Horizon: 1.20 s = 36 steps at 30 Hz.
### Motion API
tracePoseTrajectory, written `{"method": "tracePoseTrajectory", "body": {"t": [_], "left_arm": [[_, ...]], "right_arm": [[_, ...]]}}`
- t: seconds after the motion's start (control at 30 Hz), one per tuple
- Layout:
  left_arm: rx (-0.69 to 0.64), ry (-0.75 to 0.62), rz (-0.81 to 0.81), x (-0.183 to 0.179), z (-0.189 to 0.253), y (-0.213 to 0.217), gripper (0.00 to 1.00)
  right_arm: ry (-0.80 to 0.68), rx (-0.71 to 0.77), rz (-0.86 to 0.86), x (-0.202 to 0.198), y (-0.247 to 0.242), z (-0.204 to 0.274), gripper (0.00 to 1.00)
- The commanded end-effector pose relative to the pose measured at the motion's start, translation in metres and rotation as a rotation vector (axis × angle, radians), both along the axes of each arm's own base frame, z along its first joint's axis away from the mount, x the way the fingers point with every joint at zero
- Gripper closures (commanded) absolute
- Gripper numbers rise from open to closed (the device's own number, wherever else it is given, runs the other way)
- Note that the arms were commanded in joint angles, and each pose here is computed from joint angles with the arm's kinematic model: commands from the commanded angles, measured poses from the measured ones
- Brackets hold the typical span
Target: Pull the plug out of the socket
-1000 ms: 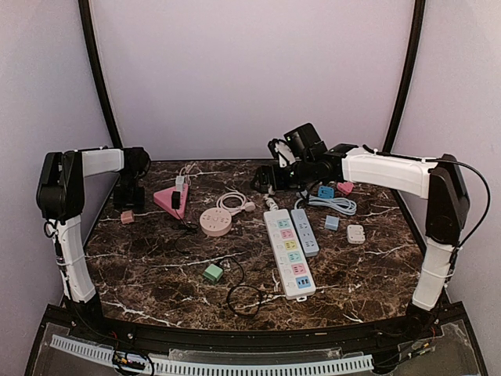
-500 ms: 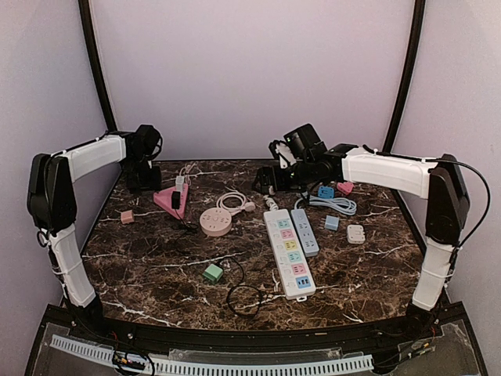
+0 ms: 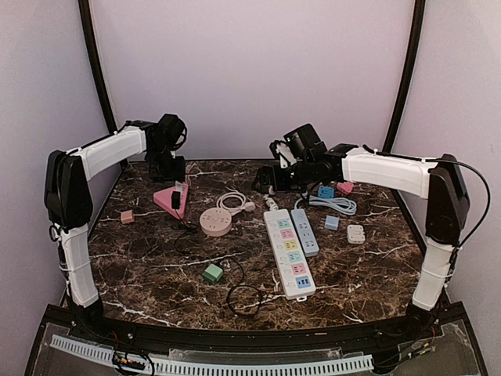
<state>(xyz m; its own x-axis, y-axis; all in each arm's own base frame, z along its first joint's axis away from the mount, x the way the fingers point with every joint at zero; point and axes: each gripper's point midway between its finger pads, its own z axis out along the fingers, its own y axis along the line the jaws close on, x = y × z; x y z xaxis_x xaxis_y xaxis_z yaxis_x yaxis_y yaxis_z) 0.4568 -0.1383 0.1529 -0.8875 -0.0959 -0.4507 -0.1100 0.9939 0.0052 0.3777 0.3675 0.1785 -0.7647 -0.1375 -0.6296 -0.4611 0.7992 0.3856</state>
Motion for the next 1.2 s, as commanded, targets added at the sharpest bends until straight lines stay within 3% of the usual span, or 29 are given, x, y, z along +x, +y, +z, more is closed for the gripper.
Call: {"method": "tracePoseTrajectory", "body": {"t": [0.0, 0.47, 0.77, 0.93, 1.17], "left_arm": [[0.038, 0.088, -0.012, -0.009, -0.020, -0.002, 0.43], [0.131, 0.152, -0.030, -0.005, -0.061, -0.004, 0.53], [0.149, 0.161, -0.040, -0.005, -0.065, -0.003, 0.72], [0.109, 0.134, -0.045, -0.006, -0.053, -0.007, 0.87], [-0.051, 0.062, -0.052, -0.022, -0.023, -0.022, 0.94]], "right_arm": [[0.007, 0.017, 0.009, -0.003, 0.006, -0.001, 0.01], [0.035, 0.059, 0.033, -0.002, 0.018, -0.005, 0.01], [0.070, 0.130, 0.087, -0.002, 0.039, -0.005, 0.01], [0.098, 0.184, 0.125, -0.003, 0.052, -0.005, 0.01], [0.155, 0.282, 0.193, -0.004, 0.079, -0.004, 0.01]]}}
